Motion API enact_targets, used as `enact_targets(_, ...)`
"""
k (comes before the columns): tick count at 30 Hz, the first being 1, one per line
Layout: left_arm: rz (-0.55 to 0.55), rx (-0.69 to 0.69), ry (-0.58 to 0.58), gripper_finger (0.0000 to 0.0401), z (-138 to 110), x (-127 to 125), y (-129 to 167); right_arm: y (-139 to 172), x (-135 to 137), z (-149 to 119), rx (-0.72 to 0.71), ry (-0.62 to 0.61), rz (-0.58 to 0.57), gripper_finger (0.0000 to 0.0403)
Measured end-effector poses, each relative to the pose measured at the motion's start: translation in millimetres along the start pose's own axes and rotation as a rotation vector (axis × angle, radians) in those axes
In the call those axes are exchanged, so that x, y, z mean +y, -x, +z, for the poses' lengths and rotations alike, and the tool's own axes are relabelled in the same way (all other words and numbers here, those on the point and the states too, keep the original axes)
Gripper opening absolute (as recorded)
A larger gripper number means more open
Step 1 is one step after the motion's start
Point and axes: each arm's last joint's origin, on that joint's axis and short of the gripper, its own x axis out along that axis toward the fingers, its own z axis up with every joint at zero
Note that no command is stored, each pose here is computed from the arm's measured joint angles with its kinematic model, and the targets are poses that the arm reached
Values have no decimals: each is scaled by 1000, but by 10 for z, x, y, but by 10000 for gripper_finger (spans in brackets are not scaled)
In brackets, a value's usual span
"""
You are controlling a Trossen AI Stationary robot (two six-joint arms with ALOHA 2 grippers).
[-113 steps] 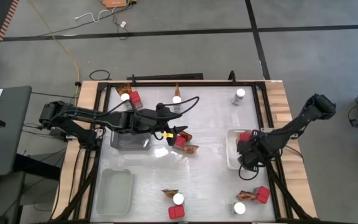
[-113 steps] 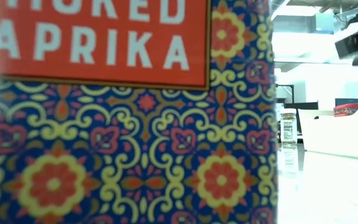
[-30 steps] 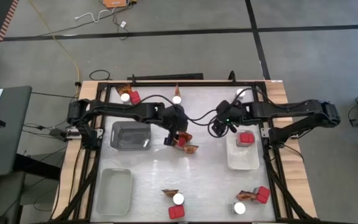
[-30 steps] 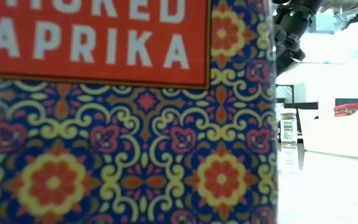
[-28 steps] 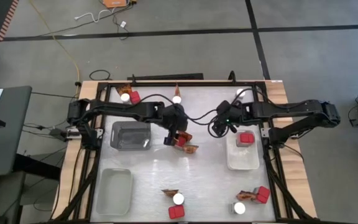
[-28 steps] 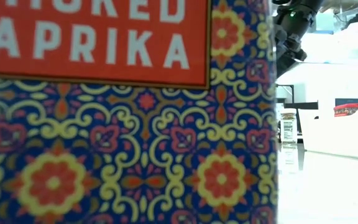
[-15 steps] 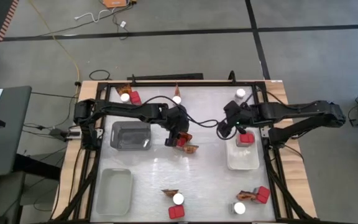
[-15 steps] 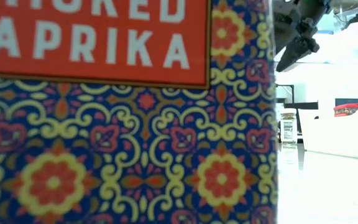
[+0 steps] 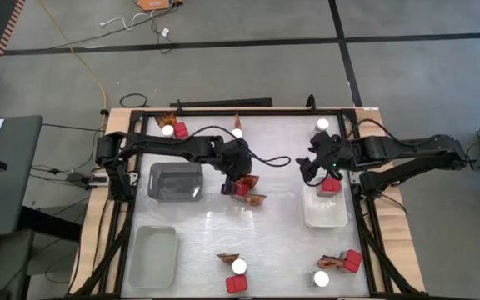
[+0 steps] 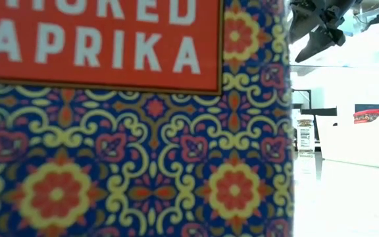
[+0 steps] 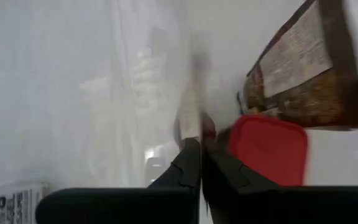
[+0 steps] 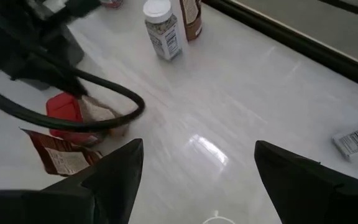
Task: Sort spices by type
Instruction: Put the orange spice pack into the black bin
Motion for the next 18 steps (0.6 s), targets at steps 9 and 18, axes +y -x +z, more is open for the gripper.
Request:
enact_targets(9,137,-137,52,1,33,6,1086,-25,-40,11,7,14,-35,333)
enact_targets(18,290,-12,233,0,-477,-191,2082,-56,-84,56,-4,-1,-57,333)
